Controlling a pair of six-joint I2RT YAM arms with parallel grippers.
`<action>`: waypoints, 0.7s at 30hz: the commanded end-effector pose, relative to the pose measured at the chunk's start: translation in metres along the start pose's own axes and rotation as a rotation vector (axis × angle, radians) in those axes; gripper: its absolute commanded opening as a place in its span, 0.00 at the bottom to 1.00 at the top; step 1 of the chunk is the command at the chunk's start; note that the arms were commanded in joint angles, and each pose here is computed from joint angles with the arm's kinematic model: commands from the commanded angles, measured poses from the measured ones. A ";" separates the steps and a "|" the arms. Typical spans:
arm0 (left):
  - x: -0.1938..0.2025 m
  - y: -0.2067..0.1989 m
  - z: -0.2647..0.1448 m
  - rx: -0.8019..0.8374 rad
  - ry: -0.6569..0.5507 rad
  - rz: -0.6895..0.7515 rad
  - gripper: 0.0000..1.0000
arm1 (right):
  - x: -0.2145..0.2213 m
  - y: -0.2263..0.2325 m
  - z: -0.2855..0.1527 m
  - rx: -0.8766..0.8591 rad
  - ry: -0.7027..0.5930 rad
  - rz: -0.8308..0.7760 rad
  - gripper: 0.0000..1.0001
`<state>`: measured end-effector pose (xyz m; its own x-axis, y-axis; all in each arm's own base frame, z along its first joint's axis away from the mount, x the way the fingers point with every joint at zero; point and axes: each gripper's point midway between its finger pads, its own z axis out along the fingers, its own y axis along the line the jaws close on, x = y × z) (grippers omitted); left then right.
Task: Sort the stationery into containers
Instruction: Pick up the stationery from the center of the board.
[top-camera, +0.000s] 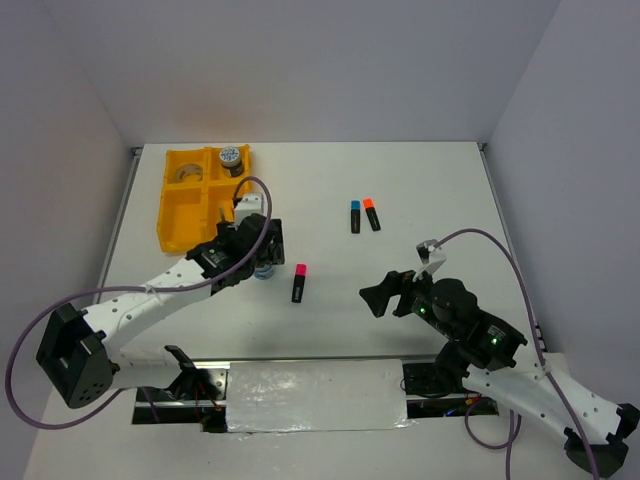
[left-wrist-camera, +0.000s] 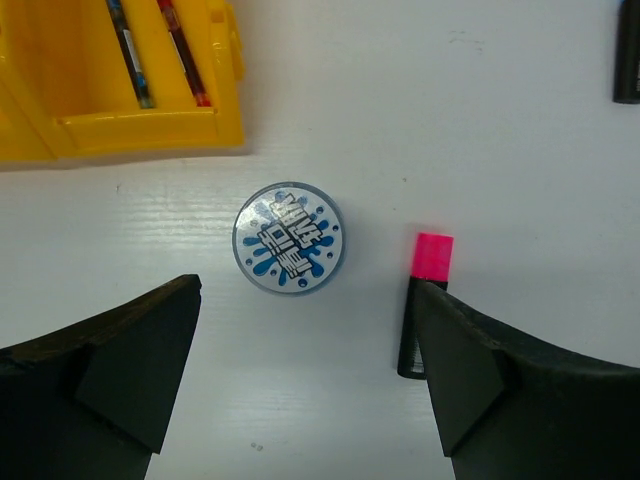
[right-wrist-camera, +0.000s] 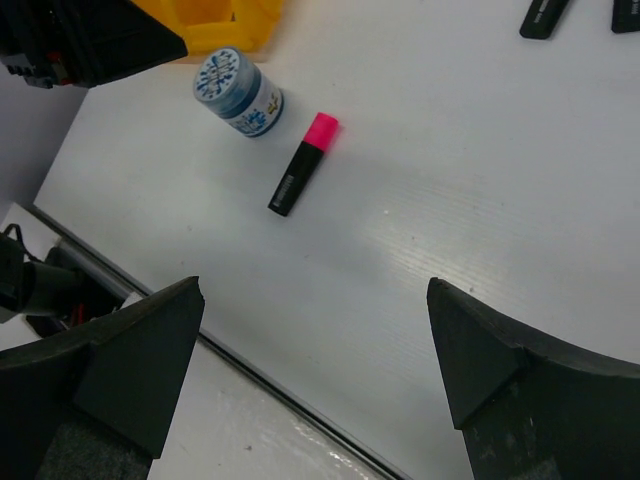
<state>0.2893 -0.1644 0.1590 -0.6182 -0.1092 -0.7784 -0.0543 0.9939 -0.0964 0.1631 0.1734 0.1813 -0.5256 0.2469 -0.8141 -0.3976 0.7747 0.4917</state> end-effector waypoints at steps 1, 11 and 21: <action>-0.005 -0.004 0.016 -0.005 -0.075 -0.023 0.99 | 0.005 -0.017 0.005 0.073 0.008 -0.053 1.00; 0.012 -0.003 0.059 -0.040 -0.030 -0.006 0.99 | 0.012 -0.004 0.014 0.023 0.068 -0.083 1.00; 0.037 0.013 0.080 -0.064 0.028 -0.012 0.97 | 0.014 0.001 0.018 -0.006 0.071 -0.078 1.00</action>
<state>0.3237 -0.1506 0.0793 -0.6537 -0.1111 -0.7486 -0.1323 0.9907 -0.0315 0.1661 0.1812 0.1588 -0.5639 0.1415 -0.8136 -0.4145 0.8036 0.4271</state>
